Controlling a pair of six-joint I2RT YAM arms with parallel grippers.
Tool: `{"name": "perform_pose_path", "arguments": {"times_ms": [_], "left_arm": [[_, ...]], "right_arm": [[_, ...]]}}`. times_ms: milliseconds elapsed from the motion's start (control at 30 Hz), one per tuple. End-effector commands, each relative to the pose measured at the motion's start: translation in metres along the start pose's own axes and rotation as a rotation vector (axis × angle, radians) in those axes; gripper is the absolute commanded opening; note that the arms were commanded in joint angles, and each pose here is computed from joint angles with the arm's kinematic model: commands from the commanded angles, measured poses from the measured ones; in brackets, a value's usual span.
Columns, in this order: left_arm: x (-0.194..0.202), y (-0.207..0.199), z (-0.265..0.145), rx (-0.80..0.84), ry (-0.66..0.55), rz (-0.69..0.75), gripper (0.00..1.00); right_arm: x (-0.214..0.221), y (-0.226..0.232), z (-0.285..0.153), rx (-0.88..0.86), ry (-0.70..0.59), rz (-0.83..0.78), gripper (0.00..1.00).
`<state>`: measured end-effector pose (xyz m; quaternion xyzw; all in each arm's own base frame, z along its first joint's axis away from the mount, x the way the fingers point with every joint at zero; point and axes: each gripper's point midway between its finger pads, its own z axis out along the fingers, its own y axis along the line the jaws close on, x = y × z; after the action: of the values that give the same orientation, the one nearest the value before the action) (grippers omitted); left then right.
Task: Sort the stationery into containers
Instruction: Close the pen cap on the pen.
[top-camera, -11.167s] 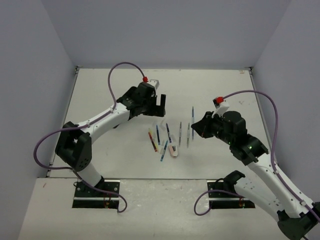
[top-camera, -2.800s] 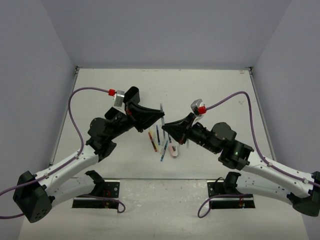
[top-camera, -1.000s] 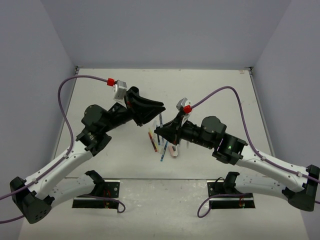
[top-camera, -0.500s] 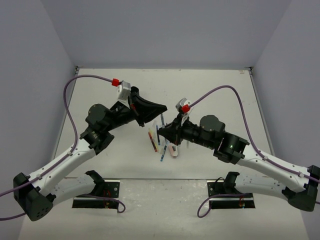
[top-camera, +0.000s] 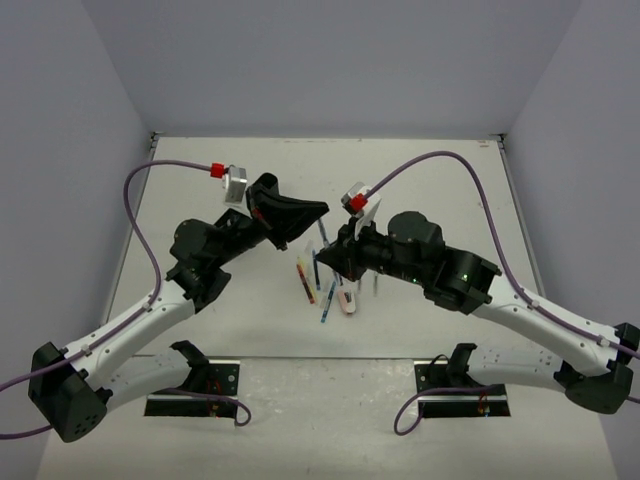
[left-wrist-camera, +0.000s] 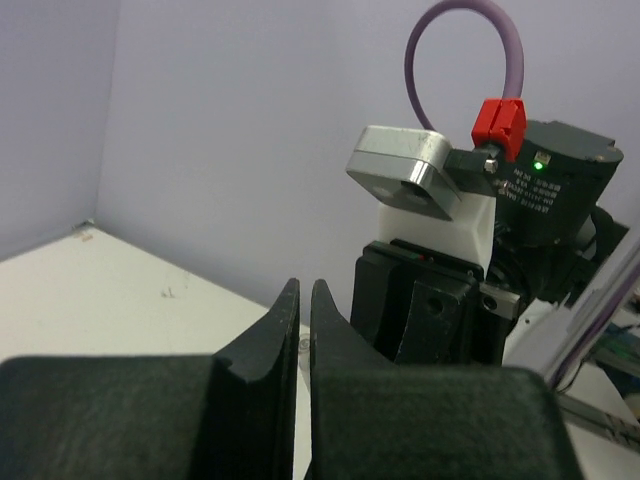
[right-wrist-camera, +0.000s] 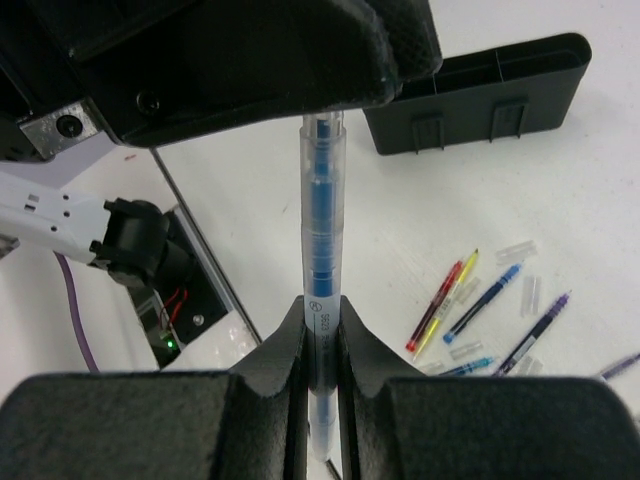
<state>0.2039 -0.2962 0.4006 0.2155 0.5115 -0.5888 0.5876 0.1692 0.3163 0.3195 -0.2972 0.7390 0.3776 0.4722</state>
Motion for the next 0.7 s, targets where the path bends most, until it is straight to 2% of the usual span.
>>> {"name": "perform_pose_path", "arguments": {"times_ms": [0, 200, 333, 433, 500, 567, 600, 667], "left_arm": [[0.084, 0.009, -0.02, -0.022, 0.245, -0.148, 0.0], [0.097, 0.007, -0.029, -0.042, 0.264, -0.15, 0.0], [0.075, 0.017, -0.027, -0.142, 0.235, -0.092, 0.0], [0.059, 0.017, -0.024, -0.186, 0.246, -0.059, 0.11], [0.029, 0.012, -0.014, -0.199, 0.218, -0.004, 0.38], [0.014, 0.01, -0.008, -0.216, 0.217, 0.016, 0.47], [0.02, 0.013, -0.009, -0.23, 0.241, 0.007, 0.48], [0.008, 0.009, -0.002, -0.226, 0.245, 0.016, 0.48]], "right_arm": [[-0.153, 0.027, -0.034, -0.056, -0.449, -0.03, 0.0], [-0.169, 0.02, -0.032, -0.046, -0.468, -0.016, 0.0], [-0.129, 0.026, -0.013, -0.122, -0.365, -0.07, 0.0], [-0.086, 0.026, -0.001, -0.173, -0.263, -0.094, 0.0], [-0.056, 0.029, 0.002, -0.219, -0.184, -0.112, 0.0], [-0.038, 0.027, 0.001, -0.226, -0.152, -0.114, 0.0], [-0.032, 0.025, 0.0, -0.22, -0.147, -0.113, 0.0], [-0.024, 0.016, -0.002, -0.183, -0.151, -0.11, 0.0]]}}
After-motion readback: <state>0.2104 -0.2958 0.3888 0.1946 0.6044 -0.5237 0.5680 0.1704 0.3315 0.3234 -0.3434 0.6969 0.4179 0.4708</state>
